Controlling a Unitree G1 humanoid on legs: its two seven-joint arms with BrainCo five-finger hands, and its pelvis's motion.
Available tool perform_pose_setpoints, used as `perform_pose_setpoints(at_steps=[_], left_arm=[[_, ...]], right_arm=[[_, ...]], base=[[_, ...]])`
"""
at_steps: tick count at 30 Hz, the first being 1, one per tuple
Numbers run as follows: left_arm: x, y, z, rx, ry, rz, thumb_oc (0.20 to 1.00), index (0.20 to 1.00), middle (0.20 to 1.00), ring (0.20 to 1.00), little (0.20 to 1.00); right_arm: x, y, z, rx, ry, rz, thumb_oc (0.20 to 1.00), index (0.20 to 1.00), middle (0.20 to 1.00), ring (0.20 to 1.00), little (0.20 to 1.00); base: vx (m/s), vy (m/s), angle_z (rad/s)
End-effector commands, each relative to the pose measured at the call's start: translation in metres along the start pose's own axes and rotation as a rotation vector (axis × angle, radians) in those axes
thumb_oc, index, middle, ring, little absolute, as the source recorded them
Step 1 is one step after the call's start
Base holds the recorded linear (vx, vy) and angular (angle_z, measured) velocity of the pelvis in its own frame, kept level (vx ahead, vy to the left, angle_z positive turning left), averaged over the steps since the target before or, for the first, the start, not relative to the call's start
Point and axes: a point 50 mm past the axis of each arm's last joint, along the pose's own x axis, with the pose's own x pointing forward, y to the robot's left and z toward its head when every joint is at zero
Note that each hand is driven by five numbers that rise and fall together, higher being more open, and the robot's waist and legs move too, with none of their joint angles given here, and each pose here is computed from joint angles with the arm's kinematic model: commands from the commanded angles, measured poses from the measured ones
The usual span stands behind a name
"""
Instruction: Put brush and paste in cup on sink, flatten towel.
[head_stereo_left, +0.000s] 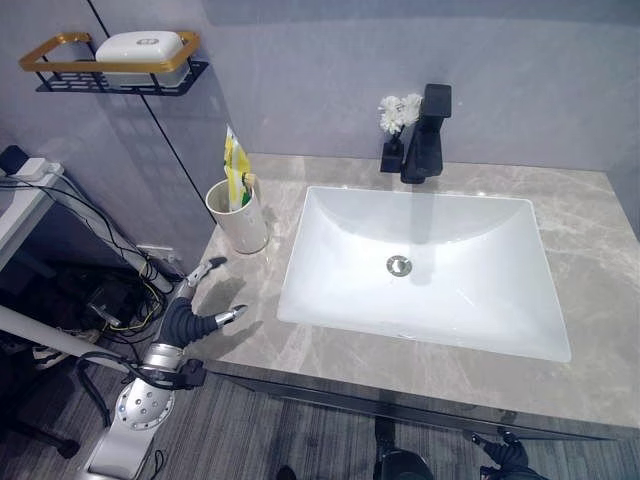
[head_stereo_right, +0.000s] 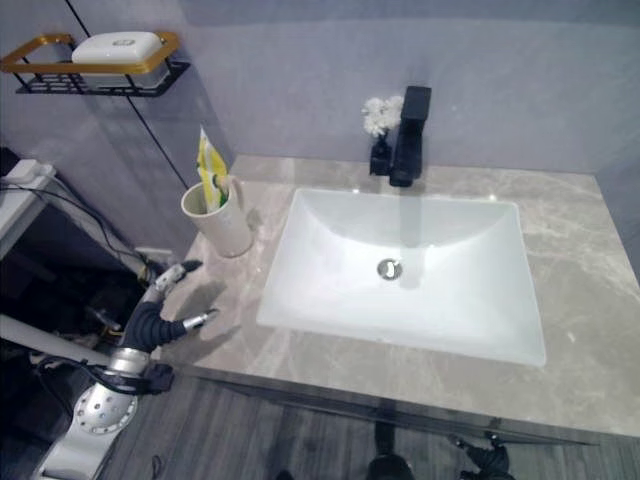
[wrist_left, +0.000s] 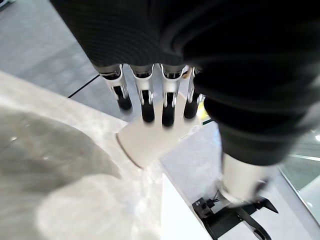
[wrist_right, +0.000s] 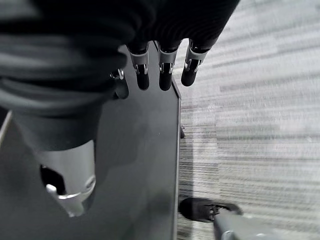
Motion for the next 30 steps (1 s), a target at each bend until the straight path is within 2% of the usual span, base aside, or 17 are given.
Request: perform_pose_setpoints(at_steps=[1,4,11,18,22,30], left_arm=[[0.0,0.015,0.004,-0.096,-0.02,0.064,0.2,0.2,0.2,0.2,0.2],[-0.003,0.013,-0.01,-0.235,0.064,0.104,0.2,0.2,0.2,0.2,0.2],[0.009,0.023,-0.013,-0.27,0.056,0.164,0.2,0.2,0.2,0.2,0.2],[0.023,0.017,-0.008,-0.309,0.025,0.126,0.2,0.2,0.2,0.2,0.2],[0.028,0.003,-0.005,-0.527,0.021,0.068,0.2,0.2,0.2,0.2,0.2],[0.026,-0.001,-0.009,-0.578,0.041,0.08,0.2,0.2,0.2,0.2,0.2]], right_arm=[[0.002,0.013,0.013,-0.053,-0.044,0.033,1.0,1.0,1.0,1.0,1.0],[0.004,0.012,0.019,-0.138,-0.067,0.055,1.0,1.0,1.0,1.0,1.0],[0.007,0.016,0.041,-0.259,-0.15,0.102,1.0,1.0,1.0,1.0,1.0],[0.008,0.013,0.045,-0.272,-0.155,0.086,1.0,1.0,1.0,1.0,1.0],[0.01,0.011,0.042,-0.351,-0.143,0.076,1.0,1.0,1.0,1.0,1.0],[0.01,0.006,0.037,-0.348,-0.125,0.072,1.0,1.0,1.0,1.0,1.0]], base=[[0.01,-0.046,0.11],[0.02,-0.045,0.04],[0.01,-0.034,0.02],[0.0,-0.011,0.0],[0.01,-0.008,-0.05],[0.01,-0.012,-0.05]])
